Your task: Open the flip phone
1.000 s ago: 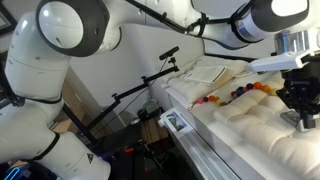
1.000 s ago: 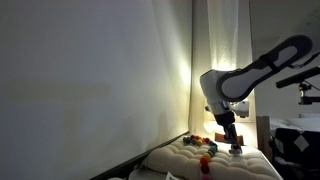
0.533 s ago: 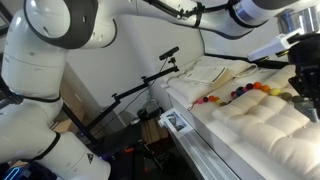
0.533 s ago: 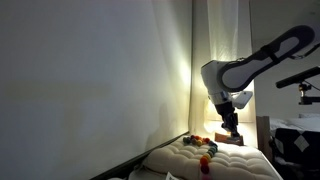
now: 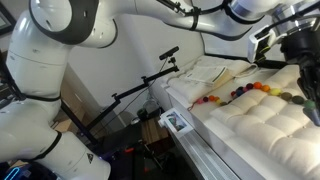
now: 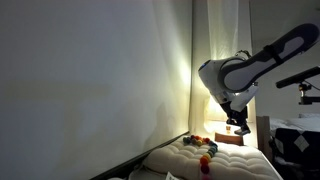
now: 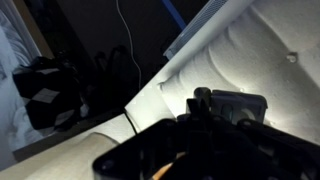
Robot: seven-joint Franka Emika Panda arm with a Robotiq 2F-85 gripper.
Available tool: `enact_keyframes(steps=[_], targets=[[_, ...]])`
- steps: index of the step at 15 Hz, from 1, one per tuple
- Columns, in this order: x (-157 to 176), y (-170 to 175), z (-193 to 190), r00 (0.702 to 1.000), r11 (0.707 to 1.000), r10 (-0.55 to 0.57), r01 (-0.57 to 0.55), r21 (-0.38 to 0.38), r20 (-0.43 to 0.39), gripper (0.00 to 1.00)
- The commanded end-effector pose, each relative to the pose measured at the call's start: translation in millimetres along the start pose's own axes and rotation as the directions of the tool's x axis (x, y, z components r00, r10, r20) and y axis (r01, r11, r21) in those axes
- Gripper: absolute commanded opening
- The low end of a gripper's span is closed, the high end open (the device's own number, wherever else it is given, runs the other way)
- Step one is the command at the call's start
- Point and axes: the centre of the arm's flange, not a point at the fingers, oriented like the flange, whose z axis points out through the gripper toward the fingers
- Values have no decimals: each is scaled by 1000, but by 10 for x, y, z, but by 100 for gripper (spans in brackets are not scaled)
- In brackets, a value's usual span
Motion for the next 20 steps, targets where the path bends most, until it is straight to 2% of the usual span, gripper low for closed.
enact_keyframes(steps=[1,5,7,9,11,13,16,20], targets=[[-63,34,-16,993,983,104,-93,-161,61,0],[-133,49,76,974,938,175,-121,-326,141,0],[-145,-4,166,969,916,157,-70,-395,193,0],[-166,-88,285,962,902,78,43,-429,262,0],[-153,-203,408,949,887,12,135,-441,315,0],[-141,-359,484,941,883,-65,210,-419,332,0],[-153,-622,499,935,878,-160,282,-388,316,0],[-230,-929,446,936,858,-204,312,-407,288,0]])
